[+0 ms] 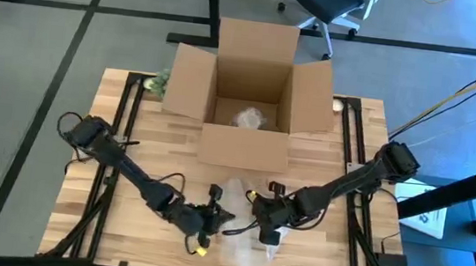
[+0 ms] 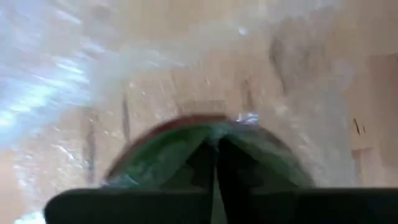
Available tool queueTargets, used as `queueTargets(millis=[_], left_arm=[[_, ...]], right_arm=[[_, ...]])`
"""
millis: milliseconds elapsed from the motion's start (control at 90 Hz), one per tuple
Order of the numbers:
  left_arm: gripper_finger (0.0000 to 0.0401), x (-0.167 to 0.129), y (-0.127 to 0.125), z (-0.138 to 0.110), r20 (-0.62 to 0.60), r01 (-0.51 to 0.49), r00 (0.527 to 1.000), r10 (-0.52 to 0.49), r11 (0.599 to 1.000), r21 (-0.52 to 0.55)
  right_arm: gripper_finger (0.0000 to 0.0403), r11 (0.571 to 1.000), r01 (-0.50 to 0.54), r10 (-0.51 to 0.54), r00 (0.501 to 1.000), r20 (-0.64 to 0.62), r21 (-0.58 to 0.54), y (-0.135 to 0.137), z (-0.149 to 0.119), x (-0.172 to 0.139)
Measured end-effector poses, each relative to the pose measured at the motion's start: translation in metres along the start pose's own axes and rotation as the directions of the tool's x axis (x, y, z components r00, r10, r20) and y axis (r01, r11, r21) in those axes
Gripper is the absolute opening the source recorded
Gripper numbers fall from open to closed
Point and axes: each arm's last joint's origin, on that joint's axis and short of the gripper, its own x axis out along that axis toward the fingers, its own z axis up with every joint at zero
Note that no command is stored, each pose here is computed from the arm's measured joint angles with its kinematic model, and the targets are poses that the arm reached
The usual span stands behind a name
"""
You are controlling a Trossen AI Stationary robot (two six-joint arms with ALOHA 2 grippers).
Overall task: Wrap mug
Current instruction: Wrap the green mug with bubble wrap
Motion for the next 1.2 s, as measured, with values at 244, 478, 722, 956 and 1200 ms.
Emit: queueTargets(millis=[244,478,722,956,1200], left_arm=[[0.0,-0.011,0.002,0.007,0.014,0.006,1.0,-0.006,1.0,-0.017],[0.0,-0.011,0.002,0.008,0.02,0.005,1.0,-0.004,1.0,-0.027],[0.0,-0.006,0.01,0.012,0.068,-0.021,0.997,0.026,0.997,-0.073],[0.0,0.002,0.032,0.029,0.267,0.012,0.963,0.017,0.994,-0.106],[0.0,0.032,0.062,0.015,0.306,0.096,0.951,-0.044,0.983,-0.157]], right_arm=[[0.0021,0.999,0.012,-0.012,1.0,-0.014,0.043,0.001,0.012,-0.015],[0.0086,0.998,0.061,-0.057,0.992,-0.11,0.033,0.002,0.023,-0.048],[0.0103,0.996,0.091,-0.094,0.977,-0.193,-0.024,0.015,0.019,-0.089],[0.0101,0.972,0.234,-0.227,0.955,-0.189,0.012,0.044,-0.04,-0.091],[0.0101,0.964,0.244,-0.242,0.97,-0.034,0.108,0.053,-0.082,-0.046]])
